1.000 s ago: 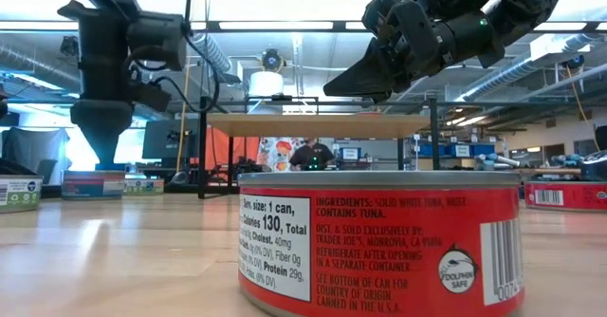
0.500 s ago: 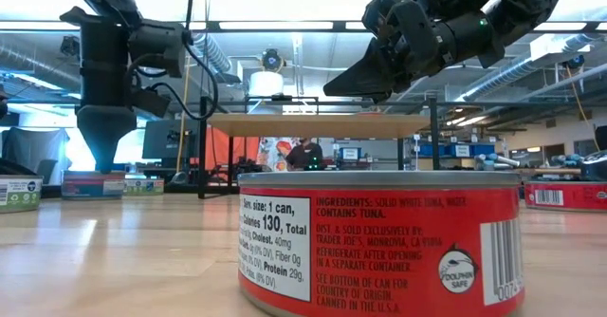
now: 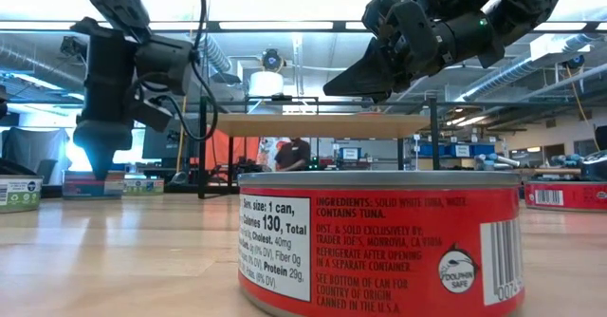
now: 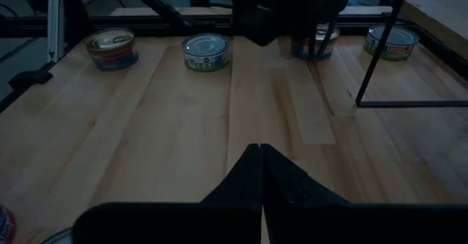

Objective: Stack canned seafood by type on shelf
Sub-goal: Put the blue pink tuna can on the shelf

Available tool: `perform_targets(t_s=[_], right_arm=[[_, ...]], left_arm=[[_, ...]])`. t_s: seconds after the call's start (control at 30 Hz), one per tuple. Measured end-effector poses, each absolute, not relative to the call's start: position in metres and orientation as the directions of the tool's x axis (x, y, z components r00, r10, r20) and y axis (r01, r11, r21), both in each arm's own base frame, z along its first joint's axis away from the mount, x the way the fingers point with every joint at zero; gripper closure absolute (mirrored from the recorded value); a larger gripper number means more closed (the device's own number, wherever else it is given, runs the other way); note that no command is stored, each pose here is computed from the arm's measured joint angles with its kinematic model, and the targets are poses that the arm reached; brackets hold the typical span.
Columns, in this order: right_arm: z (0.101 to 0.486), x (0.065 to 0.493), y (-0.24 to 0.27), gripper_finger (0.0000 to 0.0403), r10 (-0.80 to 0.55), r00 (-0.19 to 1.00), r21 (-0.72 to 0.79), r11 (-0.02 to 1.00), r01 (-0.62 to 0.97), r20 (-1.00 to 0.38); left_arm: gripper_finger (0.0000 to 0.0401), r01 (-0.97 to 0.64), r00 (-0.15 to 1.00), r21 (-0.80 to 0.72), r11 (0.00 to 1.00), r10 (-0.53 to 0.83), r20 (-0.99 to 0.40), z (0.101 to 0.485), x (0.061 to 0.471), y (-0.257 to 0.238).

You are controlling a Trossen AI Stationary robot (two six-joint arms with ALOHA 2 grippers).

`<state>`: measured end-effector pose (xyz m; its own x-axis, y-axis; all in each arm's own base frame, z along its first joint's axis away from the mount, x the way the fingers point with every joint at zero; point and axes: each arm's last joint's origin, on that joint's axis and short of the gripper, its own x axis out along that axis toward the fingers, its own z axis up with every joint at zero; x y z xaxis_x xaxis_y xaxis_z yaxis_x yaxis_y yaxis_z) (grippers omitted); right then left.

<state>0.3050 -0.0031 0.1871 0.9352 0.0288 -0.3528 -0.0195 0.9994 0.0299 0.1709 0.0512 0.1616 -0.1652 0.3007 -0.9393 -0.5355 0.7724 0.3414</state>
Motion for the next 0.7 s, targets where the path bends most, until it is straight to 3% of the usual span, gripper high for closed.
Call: perform_targets(t_s=[0.2, 0.7], right_arm=[[0.187, 0.305, -0.003, 0.0398, 0.029, 0.935, 0.030, 0.999, -0.019, -0.353], [0.187, 0.305, -0.003, 0.0398, 0.029, 0.933, 0.030, 0.999, -0.019, -0.358]], left_arm=[[0.0394, -0.504, -0.152, 0.322, 0.801, 0.285, -0.946, 0.165, 0.174, 0.045], [0.0398, -0.388, 0.001, 0.095, 0.917, 0.104, -0.995, 0.192, 0.200, 0.008]])
